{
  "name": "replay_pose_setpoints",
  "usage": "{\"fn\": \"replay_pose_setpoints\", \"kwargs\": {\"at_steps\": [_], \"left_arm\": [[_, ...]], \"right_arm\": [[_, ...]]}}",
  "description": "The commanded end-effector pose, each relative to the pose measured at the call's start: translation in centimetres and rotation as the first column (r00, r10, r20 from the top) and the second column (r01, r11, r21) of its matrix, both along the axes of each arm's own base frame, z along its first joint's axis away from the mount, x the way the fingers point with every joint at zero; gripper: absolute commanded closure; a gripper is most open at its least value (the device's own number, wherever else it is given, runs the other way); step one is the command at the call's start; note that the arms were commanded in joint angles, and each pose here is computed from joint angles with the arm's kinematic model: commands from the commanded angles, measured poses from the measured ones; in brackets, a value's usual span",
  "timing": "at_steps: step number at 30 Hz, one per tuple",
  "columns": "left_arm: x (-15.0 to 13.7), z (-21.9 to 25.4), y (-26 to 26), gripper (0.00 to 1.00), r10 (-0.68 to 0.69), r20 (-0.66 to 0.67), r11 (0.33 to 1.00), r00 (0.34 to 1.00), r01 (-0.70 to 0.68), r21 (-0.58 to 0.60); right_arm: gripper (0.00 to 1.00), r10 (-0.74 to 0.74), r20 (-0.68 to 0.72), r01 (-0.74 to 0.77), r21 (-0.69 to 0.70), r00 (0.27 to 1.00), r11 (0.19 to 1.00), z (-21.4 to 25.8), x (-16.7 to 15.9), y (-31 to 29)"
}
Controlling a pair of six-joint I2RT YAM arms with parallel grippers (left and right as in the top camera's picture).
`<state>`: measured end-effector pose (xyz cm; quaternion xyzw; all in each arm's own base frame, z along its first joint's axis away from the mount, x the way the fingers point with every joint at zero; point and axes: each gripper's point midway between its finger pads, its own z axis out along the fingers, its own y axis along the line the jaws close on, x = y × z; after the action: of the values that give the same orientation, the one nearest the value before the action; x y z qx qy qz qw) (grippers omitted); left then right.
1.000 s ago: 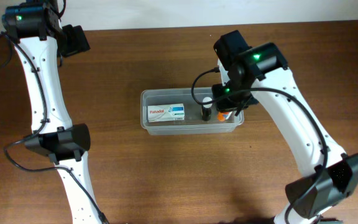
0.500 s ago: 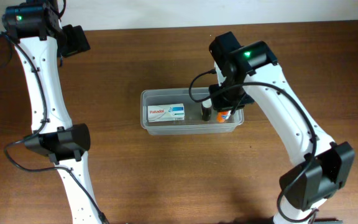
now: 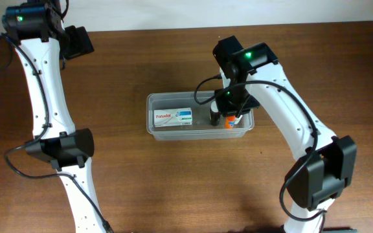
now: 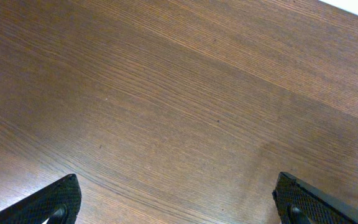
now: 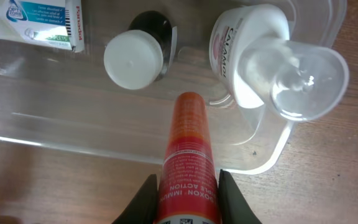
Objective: Pack container
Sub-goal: 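Lower the orange tube into the container beside the bottles and release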
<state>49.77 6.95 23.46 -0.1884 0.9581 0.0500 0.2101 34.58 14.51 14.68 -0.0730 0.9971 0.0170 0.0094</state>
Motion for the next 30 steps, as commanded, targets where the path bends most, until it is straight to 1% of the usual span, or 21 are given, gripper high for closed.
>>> {"fn": "replay_pose_setpoints", "kwargs": {"at_steps": [1,15,24,26,27,30], "left_arm": [[-0.2,0.8,0.0,0.01,-0.013,0.016,1.000,1.000,0.012,0.018],[-0.2,0.8,0.0,0.01,-0.013,0.016,1.000,1.000,0.012,0.018],[-0.2,0.8,0.0,0.01,-0.013,0.016,1.000,1.000,0.012,0.018],[-0.2,0.8,0.0,0.01,-0.013,0.016,1.000,1.000,0.012,0.018],[-0.2,0.8,0.0,0.01,-0.013,0.016,1.000,1.000,0.012,0.018],[-0.2,0.8,0.0,0.00,-0.013,0.016,1.000,1.000,0.012,0.018]], "right_arm": [[0.84,-0.004,-0.016,0.004,-0.020,1.000,1.000,-1.0,-0.2,0.1],[0.84,-0.005,-0.047,0.003,-0.033,0.999,0.999,-4.0,-0.6,-0.2],[0.83,-0.006,-0.047,0.005,-0.033,0.999,0.999,-4.5,-0.6,-0.2],[0.73,-0.006,-0.046,0.005,-0.032,0.999,0.999,-4.5,-0.6,-0.2],[0.71,-0.006,-0.046,0.005,-0.032,0.999,0.999,-4.5,-0.6,-0.2],[0.71,-0.006,-0.046,0.005,-0.032,0.999,0.999,-4.5,-0.6,-0.2]]}}
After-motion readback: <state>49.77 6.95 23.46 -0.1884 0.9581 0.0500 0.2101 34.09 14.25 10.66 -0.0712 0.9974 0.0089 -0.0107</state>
